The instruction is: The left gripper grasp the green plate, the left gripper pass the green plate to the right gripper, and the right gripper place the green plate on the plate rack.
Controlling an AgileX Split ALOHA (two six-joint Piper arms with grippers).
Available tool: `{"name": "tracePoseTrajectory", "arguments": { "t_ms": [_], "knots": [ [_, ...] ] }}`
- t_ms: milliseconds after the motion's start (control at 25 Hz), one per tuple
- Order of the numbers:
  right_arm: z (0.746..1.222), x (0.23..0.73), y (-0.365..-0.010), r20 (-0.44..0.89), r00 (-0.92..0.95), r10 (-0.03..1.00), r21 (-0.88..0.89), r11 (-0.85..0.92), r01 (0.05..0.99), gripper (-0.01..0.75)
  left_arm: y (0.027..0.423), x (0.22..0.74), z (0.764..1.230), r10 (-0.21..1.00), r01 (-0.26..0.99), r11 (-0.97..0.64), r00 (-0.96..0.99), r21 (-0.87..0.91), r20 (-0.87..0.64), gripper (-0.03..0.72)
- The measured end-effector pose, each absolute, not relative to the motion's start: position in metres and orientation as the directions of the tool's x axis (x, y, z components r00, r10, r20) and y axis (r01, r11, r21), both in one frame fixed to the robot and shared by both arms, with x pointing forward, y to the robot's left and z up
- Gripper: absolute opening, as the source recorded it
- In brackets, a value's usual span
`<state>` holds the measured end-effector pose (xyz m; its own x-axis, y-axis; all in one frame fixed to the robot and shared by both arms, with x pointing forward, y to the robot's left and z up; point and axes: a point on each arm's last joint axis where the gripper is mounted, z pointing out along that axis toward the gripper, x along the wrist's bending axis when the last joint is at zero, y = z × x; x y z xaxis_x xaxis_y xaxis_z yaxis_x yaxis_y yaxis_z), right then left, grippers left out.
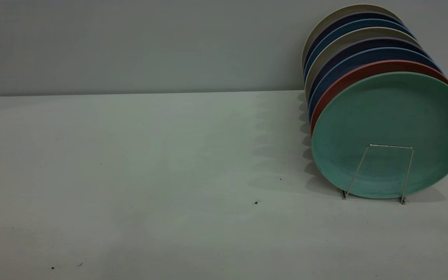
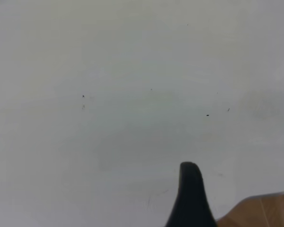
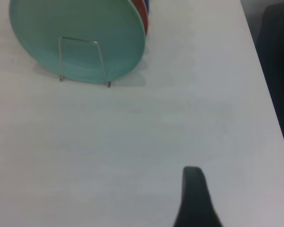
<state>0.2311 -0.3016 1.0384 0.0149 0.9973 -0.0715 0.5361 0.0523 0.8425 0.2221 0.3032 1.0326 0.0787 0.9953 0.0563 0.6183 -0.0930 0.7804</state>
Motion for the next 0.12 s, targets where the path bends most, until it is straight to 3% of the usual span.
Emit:
{"name": "tracePoseTrajectory", "arguments": {
  "t_ms": [120],
  "knots": [
    [1.0384,0.2311,-0.3016,-0.071,0.015,0.997,0.843,0.052,0.536,0.527,0.3032,0.2221,1.0326,0.995,0.618,-0.093,0.079,0.78,0.056,0.589]
  ]
}}
